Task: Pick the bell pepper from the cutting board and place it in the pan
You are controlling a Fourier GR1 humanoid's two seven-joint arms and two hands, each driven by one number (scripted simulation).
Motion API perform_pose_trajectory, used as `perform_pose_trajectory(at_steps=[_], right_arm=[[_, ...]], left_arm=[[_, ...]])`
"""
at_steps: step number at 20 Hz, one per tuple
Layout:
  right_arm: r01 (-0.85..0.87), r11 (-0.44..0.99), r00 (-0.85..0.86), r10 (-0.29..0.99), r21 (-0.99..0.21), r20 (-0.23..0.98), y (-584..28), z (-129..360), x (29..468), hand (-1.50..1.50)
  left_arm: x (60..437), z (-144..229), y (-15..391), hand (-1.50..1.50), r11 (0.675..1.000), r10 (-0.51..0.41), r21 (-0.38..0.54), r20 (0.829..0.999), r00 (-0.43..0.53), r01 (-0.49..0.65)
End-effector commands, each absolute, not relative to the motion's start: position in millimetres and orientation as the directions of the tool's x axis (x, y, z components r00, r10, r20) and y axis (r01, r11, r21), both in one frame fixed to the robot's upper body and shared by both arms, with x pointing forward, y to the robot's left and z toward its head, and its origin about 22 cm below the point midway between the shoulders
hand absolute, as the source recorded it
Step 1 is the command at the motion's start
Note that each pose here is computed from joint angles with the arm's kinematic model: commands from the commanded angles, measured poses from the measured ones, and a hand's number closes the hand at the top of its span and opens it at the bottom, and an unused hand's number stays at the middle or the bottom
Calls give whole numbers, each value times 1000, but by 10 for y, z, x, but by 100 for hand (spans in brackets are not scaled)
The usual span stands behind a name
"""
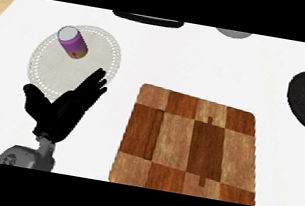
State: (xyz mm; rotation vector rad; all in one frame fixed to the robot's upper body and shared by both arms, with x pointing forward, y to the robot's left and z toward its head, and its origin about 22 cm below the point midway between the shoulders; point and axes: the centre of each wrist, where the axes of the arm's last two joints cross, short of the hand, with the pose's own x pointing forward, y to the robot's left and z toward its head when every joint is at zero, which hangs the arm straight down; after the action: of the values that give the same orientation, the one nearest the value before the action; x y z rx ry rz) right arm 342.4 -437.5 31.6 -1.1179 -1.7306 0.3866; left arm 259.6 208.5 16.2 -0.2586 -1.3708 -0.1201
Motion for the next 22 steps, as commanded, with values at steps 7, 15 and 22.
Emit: perform_pose_trajectory(at_steps=[7, 15, 22], right_arm=[[459, 426, 136, 834, -779, 536, -4735, 333, 3335, 150], [300, 539, 119, 797, -787, 592, -4621, 273, 3410, -150], [404, 790, -93, 537, -461, 838, -4611, 427, 3516, -150]], left_arm=[[2625, 280, 1870, 0, 953, 58, -105, 984, 167, 286], [2659, 285, 1871, 0, 952, 57, -105, 984, 169, 289], [2601, 232, 1889, 0, 957, 56, -105, 982, 182, 271]])
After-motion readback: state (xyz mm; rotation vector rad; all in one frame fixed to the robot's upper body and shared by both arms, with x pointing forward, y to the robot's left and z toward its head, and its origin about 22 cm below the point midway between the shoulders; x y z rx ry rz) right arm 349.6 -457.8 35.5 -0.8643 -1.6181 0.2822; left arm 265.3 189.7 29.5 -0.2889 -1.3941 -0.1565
